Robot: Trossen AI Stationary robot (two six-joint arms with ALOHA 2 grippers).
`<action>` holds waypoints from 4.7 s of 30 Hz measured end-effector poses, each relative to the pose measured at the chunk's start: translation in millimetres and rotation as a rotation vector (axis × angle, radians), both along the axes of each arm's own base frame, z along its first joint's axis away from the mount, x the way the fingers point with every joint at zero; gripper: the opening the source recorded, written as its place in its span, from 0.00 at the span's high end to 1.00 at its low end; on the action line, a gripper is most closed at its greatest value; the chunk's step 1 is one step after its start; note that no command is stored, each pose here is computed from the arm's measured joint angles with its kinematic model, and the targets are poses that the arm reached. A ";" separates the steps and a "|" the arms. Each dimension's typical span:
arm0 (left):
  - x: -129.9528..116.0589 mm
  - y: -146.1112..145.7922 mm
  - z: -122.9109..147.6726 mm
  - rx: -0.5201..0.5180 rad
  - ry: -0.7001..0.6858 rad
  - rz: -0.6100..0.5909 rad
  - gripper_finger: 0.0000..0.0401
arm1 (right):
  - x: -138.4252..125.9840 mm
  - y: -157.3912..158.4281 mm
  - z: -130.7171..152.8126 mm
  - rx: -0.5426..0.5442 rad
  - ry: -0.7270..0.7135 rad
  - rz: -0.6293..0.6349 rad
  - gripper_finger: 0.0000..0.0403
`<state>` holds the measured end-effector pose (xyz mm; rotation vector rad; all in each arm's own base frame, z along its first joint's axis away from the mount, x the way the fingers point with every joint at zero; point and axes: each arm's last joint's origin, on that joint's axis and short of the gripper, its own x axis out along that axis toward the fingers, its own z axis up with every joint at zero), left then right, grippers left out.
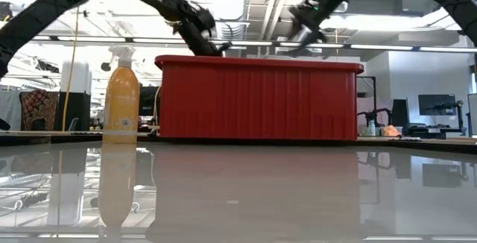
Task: Fold Laundry from Bin
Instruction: Put the clothes into the red bin, then return to Home Position
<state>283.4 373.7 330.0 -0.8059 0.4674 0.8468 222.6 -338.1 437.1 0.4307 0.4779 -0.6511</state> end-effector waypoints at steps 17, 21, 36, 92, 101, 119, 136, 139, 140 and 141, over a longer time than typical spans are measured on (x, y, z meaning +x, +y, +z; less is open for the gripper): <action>-48.1 -86.8 125.4 0.353 -0.003 -0.009 0.69 | 86.9 -57.8 -157.7 0.221 0.205 0.133 0.28; -51.9 -114.9 141.4 0.438 0.009 -0.119 0.69 | 84.2 -60.3 -160.9 0.241 0.190 0.158 0.28; -76.4 -244.9 100.6 0.695 -0.295 -0.513 0.69 | 54.6 83.2 6.9 0.048 0.083 0.321 0.28; -168.3 -348.2 -146.0 0.391 -0.570 -0.453 0.69 | -109.3 335.3 -259.5 -0.118 -0.427 0.448 0.97; -179.5 -347.0 -158.8 0.454 -0.505 -0.393 0.69 | -119.9 327.2 -267.4 -0.090 -0.390 0.390 0.93; -189.2 -349.5 -161.1 0.419 -0.514 -0.460 0.69 | -128.6 326.2 -270.4 -0.059 -0.377 0.428 0.86; -189.2 -349.5 -161.3 0.419 -0.511 -0.459 0.69 | -128.5 326.2 -270.9 -0.058 -0.375 0.428 0.85; -189.2 -349.5 -161.3 0.418 -0.511 -0.459 0.69 | -128.5 326.2 -271.1 -0.058 -0.375 0.428 0.85; -189.2 -349.5 -161.4 0.418 -0.510 -0.459 0.69 | -128.5 326.2 -271.1 -0.058 -0.374 0.428 0.85; -189.2 -349.5 -161.4 0.418 -0.510 -0.459 0.69 | -128.5 326.2 -271.1 -0.058 -0.374 0.428 0.85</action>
